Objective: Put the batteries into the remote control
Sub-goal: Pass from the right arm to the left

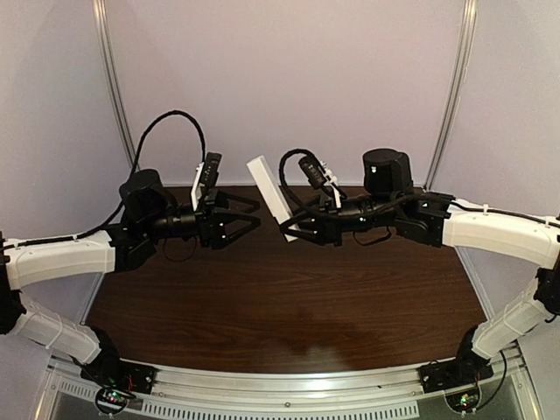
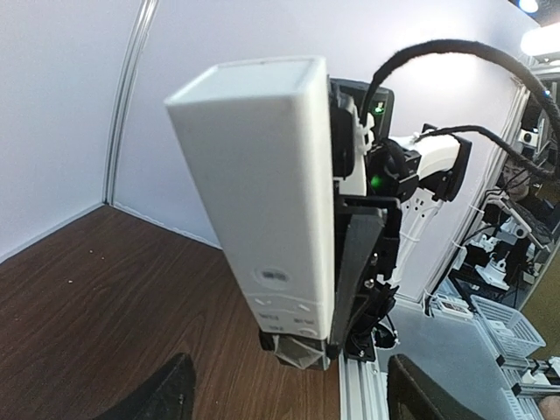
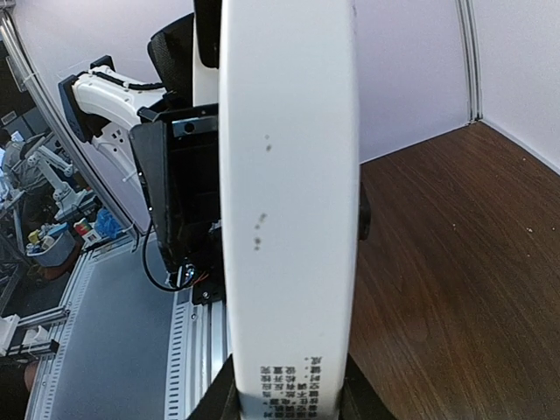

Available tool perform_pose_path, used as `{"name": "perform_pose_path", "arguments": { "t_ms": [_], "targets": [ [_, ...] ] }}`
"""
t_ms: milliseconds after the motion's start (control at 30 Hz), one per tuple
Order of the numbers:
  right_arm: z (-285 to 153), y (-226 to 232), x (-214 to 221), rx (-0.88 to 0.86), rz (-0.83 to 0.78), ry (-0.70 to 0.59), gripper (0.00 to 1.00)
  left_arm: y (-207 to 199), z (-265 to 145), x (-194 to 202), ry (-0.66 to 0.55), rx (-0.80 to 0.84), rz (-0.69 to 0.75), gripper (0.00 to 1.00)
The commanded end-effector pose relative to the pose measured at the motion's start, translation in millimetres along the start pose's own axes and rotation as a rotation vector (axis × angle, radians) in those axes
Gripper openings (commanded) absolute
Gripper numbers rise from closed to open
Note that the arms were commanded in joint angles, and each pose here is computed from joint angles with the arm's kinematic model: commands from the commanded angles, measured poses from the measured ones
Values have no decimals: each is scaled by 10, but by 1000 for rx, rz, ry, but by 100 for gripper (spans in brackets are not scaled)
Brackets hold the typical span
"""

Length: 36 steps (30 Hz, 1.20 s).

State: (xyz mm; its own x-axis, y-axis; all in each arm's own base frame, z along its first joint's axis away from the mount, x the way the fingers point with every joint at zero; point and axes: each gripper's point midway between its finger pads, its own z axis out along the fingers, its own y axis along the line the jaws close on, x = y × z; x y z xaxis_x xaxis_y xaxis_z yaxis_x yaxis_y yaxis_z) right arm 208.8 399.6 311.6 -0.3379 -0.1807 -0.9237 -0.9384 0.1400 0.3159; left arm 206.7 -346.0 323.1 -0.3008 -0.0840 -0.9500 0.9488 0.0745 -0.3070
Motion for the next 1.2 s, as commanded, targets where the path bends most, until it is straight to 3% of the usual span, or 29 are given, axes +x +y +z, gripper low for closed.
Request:
{"name": "perform_pose_path", "arguments": {
  "t_ms": [0,467,933,967,1067,1167],
  "targets": [
    [-4,201,-143,-79,-22,-52,13,-103,83,-246,-55,54,48,76],
    [57,259,-60,-116,-16,-38,14,-238,192,-366,-93,150,39,60],
    [46,264,-5,-120,-15,-31,16,-257,240,-380,-106,196,24,23],
    [41,266,-6,-119,-15,-31,18,-258,241,-380,-107,199,23,20],
    [7,240,-10,-97,-16,-35,46,-271,235,-399,-110,200,27,13],
    [-89,134,-30,-35,-15,-42,82,-225,260,-336,-66,177,16,9]
  ]
}}
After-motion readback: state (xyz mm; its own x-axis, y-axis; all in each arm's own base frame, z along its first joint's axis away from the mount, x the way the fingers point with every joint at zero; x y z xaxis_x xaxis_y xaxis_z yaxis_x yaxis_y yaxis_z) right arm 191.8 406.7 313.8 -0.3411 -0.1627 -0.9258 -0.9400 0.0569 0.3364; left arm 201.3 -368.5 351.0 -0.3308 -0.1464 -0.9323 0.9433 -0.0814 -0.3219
